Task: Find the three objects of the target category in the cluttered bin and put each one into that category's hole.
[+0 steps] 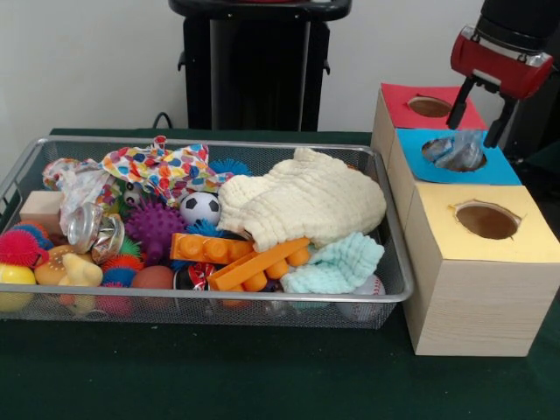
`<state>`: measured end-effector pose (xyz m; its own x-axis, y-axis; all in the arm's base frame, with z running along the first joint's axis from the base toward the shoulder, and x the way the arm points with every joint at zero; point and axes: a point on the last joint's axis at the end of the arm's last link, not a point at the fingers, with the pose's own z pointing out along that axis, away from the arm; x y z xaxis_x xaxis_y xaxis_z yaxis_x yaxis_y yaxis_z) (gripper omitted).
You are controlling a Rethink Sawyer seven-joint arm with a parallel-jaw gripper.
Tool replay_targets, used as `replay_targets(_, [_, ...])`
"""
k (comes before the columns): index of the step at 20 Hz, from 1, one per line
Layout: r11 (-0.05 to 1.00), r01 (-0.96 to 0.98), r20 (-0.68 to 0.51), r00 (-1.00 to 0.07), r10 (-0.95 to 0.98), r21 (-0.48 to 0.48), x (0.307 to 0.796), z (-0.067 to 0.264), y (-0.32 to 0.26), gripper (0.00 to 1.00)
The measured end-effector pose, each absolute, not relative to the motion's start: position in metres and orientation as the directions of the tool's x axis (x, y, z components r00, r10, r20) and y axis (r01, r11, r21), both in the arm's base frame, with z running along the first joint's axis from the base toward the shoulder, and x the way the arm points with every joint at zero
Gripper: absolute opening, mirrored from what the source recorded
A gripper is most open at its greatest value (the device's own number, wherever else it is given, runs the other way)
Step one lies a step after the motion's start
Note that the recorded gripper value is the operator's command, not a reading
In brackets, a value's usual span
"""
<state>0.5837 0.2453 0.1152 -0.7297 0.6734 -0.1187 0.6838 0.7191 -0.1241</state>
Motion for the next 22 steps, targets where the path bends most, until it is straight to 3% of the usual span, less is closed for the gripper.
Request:
replay_targets(12, [0.699,0.704,-0.096,-0.710,0.698,-0.126,0.583,0.113,0.245,1.00])
replay_targets(22, [0.630,0.765,-0.080,-0.642,0.763,-0.131,0.602,0.127,0.193,1.00])
